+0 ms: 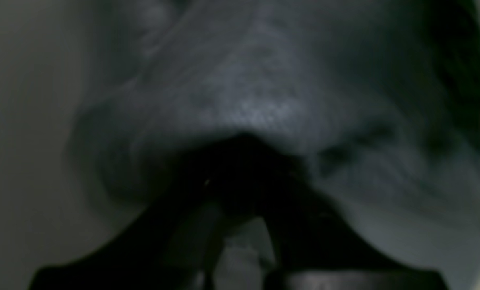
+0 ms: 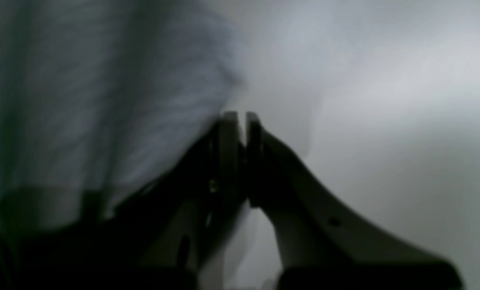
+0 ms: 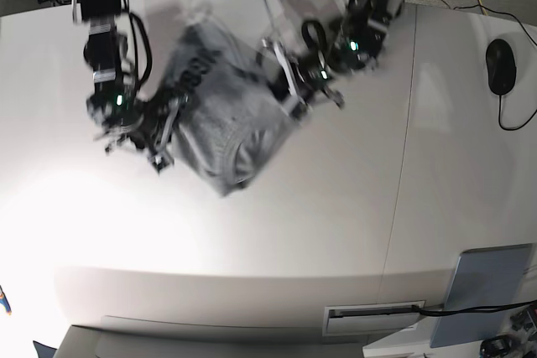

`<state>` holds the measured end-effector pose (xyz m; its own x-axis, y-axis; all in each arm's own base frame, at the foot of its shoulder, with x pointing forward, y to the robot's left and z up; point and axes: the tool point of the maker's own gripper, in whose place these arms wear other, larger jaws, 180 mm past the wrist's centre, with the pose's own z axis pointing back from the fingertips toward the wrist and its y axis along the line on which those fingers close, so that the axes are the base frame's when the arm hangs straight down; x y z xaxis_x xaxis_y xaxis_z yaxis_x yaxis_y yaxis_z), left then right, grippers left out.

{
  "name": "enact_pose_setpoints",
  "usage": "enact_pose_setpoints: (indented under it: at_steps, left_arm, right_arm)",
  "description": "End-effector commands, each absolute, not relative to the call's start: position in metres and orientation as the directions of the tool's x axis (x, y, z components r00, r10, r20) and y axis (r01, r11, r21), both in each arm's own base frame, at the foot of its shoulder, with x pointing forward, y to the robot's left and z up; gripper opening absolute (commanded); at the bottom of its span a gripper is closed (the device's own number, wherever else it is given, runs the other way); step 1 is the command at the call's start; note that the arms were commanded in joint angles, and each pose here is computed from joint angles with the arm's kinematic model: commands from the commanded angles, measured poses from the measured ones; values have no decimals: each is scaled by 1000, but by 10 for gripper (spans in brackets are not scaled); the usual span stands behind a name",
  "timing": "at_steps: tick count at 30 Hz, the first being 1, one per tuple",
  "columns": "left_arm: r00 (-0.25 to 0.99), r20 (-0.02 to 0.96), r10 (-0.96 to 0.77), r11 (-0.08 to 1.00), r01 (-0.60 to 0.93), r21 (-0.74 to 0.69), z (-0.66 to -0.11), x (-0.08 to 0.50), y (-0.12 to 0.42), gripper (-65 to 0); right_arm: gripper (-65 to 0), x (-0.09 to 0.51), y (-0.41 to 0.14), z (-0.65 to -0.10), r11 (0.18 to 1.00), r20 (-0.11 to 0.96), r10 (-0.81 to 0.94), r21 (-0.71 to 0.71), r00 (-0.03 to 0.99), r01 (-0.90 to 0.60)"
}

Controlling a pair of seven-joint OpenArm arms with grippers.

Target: Fold the T-shirt properly

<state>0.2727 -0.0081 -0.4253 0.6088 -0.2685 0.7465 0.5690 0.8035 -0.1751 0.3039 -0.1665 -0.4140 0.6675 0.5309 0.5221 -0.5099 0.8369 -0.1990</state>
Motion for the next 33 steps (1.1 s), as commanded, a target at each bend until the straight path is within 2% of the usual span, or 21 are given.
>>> enact_pose_setpoints:
  at_steps: [1,6,9,14,18,22,27,33]
  left_arm:
    - [599,747,-289,834,540,-110,-422,293,12,-650]
    - [539,807,-242,880,472,-52,-394,354,42,-650]
    - [541,809,-232,895,445,-41,-381,367,60,-650]
    - [546,821,-165,904,417,-95,-353,348,82,-650]
    - [534,827,-176,908,412,-73,-335,306,97,-650]
    - [579,798,-165,926,369,-76,-338,254,116,-650]
    - [712,689,-135,947,297,-121,-368,177,139,-650]
    - [893,434,-118,953,225,-204,-414,59,145,-650]
  right_arm:
    - [-607,293,-161,-411,829,522,540,-193,660,-525]
    - [-607,253,-124,-402,829,570,516,-144,639,-540]
    - [-607,248,-127,-385,857,596,489,-193,637,-478]
    - [-607,230,-152,-344,898,648,432,-245,627,-366]
    - [-607,198,-181,-325,934,653,355,-222,669,-279]
    - [-607,149,-213,-326,957,574,287,-201,767,-207]
    - [-607,78,-243,-337,971,421,219,-183,880,-154]
    - [-607,-6,-259,-358,976,170,171,-161,970,-144]
